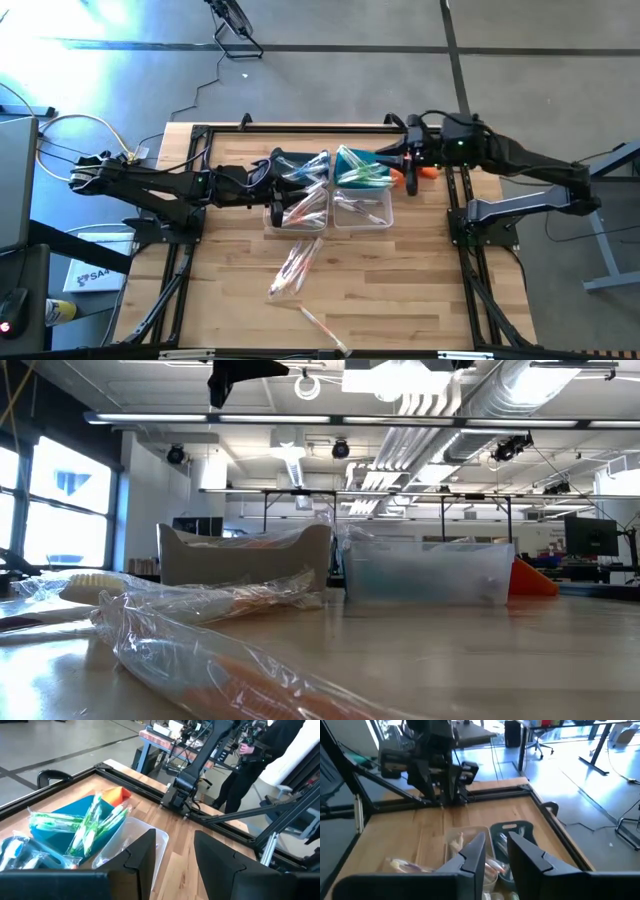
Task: Pick & Place Toothbrushes
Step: Put the purple toothbrush into the transparent bin
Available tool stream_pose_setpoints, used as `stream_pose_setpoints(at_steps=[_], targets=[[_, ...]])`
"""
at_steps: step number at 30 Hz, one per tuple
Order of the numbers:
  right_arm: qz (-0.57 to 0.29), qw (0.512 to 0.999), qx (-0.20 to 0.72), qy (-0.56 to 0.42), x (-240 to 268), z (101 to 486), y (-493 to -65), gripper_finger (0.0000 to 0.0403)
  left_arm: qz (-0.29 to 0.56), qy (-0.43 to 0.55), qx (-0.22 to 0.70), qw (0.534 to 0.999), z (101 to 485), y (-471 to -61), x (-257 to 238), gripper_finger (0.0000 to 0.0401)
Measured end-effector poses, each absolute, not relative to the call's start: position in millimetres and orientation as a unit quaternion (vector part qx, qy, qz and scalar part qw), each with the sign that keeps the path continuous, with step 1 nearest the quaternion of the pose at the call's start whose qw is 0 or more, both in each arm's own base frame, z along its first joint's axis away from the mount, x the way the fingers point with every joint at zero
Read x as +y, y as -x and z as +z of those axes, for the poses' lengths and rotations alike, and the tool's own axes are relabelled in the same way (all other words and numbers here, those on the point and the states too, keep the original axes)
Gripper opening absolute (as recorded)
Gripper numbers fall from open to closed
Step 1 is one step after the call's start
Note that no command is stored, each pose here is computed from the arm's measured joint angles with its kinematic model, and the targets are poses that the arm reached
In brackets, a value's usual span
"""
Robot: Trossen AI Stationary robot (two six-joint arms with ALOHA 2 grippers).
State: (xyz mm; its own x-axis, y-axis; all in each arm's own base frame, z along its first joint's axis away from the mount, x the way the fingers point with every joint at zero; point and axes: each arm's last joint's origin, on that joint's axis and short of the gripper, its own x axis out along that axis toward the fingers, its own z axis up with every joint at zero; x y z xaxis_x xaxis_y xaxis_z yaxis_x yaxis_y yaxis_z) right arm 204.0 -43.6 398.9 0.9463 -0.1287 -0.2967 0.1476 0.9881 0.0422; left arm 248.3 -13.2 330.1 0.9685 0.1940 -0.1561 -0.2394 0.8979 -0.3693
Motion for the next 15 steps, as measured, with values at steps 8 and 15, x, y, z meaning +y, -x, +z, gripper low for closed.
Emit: stream_pose_setpoints(at_steps=[8, 15], targets=[[-0.068, 0.989, 0.128, -0.041, -41, 406, -193, 0.0064, 0.102, 0.277, 0.054, 0.954, 330, -248, -14, 0.0131], [-0.033, 0.990, 0.129, -0.039, -39, 406, -194, 0.0064, 0.029, 0.358, 0.067, 0.931, 328, -254, -30, 0.0131]])
